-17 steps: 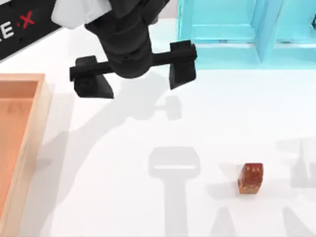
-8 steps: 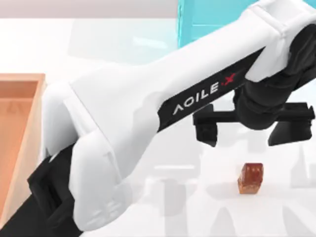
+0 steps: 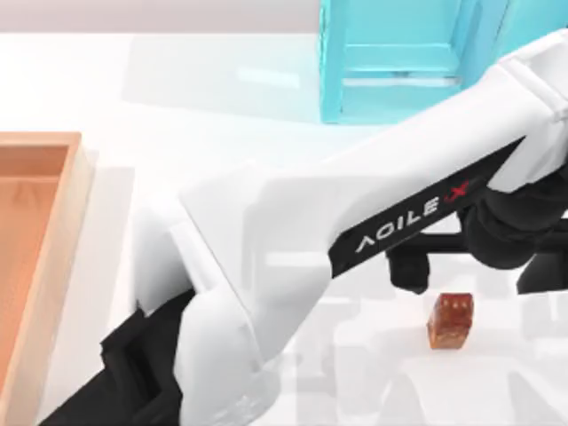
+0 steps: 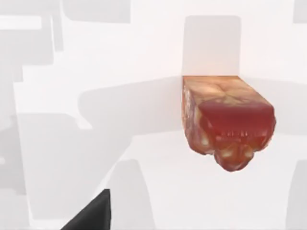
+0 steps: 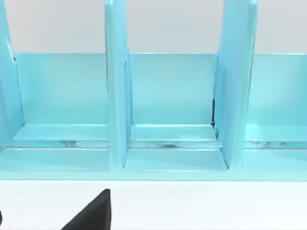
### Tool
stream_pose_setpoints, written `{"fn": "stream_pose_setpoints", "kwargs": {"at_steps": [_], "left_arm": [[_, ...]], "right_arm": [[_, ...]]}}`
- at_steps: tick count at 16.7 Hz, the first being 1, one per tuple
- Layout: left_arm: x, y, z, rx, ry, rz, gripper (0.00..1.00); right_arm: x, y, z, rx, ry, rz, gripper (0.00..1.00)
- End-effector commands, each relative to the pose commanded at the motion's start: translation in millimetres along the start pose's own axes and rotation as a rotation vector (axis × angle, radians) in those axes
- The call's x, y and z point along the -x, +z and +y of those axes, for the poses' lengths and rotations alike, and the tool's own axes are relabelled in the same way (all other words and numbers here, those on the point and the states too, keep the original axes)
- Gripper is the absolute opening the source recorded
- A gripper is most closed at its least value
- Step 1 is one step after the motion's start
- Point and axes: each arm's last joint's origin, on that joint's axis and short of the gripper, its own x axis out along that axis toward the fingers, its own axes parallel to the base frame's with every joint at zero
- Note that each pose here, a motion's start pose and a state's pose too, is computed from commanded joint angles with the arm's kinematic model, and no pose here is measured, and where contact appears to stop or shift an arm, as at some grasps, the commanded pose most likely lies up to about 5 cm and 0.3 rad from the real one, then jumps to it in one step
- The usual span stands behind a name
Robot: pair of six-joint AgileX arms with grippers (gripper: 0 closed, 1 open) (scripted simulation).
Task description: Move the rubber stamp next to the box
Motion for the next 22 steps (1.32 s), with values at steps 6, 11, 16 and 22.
{"fn": "stream_pose_setpoints", "kwargs": {"at_steps": [6,11,16,22], "left_arm": [[-12,4,-2,0.001,-0.009,-0.005,1.00],[-71,3,-3,-0.001,0.005,0.003,1.00],[-100,0,0,0.000,0.000,0.000,1.00],[-100,0,0,0.000,0.000,0.000,0.77]], "right_arm": [[0,0,0,0.000,0.000,0.000,1.00],[0,0,0,0.000,0.000,0.000,1.00],[0,0,0,0.000,0.000,0.000,1.00],[0,0,0,0.000,0.000,0.000,1.00]]}}
